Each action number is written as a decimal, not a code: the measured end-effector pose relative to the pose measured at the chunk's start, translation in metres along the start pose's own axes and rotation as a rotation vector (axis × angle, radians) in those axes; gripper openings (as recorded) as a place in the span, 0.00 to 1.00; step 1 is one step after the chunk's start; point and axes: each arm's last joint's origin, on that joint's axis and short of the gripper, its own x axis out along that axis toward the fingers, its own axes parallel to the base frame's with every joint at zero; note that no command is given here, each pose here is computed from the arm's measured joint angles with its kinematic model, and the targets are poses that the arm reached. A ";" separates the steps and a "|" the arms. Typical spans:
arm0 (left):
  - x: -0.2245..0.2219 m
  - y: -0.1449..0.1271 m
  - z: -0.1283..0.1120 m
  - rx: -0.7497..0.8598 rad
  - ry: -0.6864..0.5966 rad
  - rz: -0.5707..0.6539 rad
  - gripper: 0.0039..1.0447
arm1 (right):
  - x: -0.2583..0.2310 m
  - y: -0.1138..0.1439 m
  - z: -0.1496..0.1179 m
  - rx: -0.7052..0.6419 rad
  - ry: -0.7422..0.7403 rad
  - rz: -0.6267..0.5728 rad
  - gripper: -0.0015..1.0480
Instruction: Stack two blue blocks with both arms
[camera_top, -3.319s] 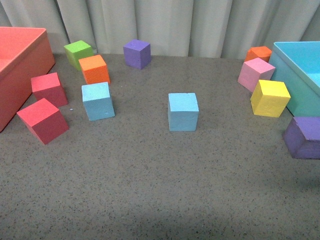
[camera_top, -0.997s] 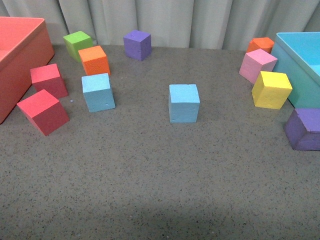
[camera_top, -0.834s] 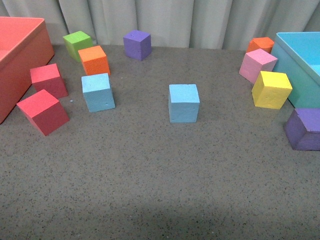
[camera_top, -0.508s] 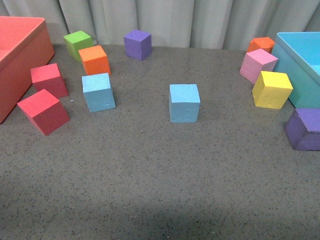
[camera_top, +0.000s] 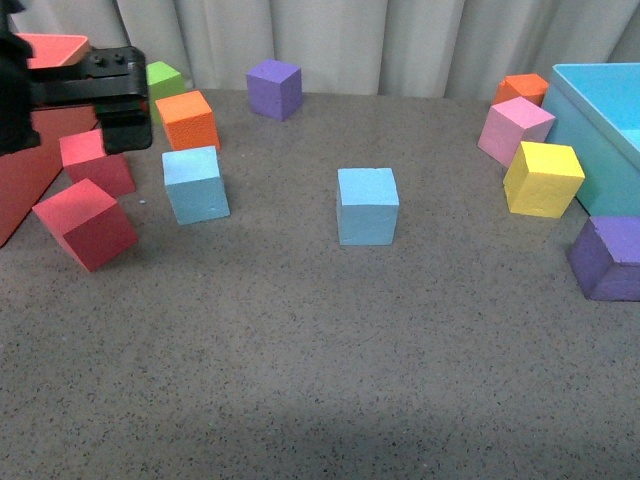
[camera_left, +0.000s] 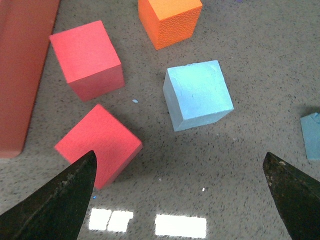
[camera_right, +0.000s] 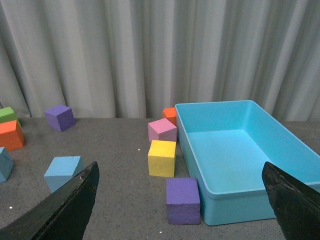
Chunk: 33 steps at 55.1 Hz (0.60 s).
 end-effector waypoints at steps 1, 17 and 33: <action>0.003 -0.001 0.001 -0.004 0.007 0.001 0.94 | 0.000 0.000 0.000 0.000 0.000 0.000 0.91; 0.060 -0.022 0.022 -0.087 0.145 0.031 0.94 | 0.000 0.000 0.000 0.000 0.000 0.000 0.91; 0.135 -0.052 0.021 -0.061 0.344 0.096 0.92 | 0.000 0.000 0.000 0.000 0.000 0.000 0.91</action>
